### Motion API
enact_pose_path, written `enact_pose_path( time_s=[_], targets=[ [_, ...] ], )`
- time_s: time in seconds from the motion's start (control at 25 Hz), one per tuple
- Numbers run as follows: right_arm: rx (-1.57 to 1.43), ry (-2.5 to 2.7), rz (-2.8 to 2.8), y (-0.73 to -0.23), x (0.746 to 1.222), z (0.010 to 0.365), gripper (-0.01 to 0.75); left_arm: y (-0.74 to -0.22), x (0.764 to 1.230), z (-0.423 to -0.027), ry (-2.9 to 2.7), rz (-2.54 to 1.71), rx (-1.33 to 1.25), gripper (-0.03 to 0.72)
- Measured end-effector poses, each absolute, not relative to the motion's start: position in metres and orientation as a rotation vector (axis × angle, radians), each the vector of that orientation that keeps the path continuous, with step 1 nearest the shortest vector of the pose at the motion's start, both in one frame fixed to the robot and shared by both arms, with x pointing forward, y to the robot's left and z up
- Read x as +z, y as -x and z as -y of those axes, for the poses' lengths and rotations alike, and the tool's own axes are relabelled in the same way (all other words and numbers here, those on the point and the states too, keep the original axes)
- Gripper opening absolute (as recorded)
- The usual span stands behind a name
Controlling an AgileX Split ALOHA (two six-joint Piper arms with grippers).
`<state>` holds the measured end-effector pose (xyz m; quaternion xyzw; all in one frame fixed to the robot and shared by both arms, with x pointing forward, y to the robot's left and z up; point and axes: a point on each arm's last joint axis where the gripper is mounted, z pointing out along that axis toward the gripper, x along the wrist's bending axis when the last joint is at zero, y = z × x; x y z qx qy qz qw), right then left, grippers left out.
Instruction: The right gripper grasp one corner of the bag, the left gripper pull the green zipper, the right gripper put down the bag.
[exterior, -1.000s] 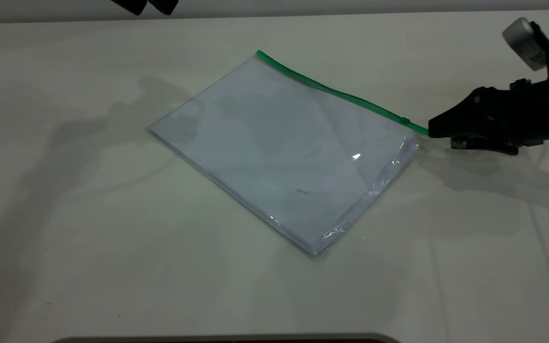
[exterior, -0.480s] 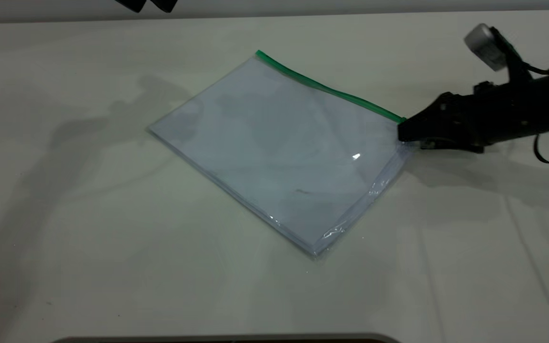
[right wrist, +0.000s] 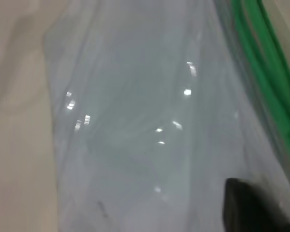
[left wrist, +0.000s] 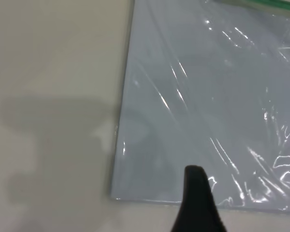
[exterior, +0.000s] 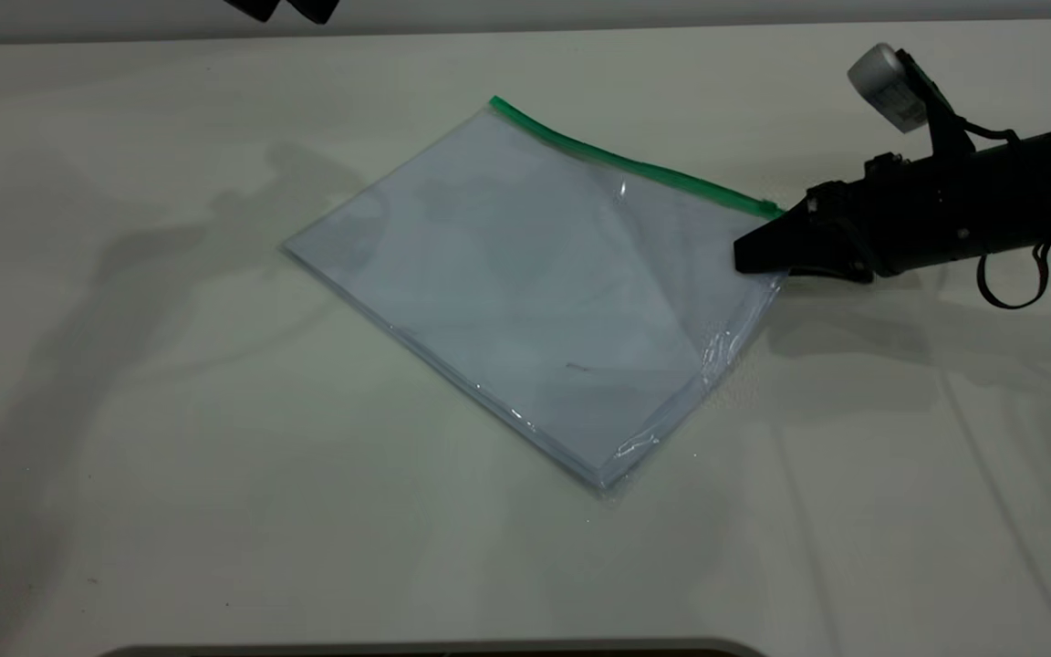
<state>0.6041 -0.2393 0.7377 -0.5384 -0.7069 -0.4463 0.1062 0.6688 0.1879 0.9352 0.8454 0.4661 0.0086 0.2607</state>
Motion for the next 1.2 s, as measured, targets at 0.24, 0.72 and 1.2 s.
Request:
enact_pose_path(
  time_s=[0.24,0.72,1.2],
  targets=[
    [-1.410,1.423,2.132,-0.612,0.747,0.235,0.033,-0.669,0.937,-0.181,-2.368,-1.033,0.081,0.589],
    [-1.317,0.964,2.311,-0.636,0.772,0.174,0.033,-0.669,0.937,-0.114,-2.439,-0.666,0.025,0.589],
    [-1.295,0.708,2.452,-0.664,0.803,0.132,0.033,-0.682,0.899,-0.099,-2.531,-0.355,-0.217,0.589]
  ],
)
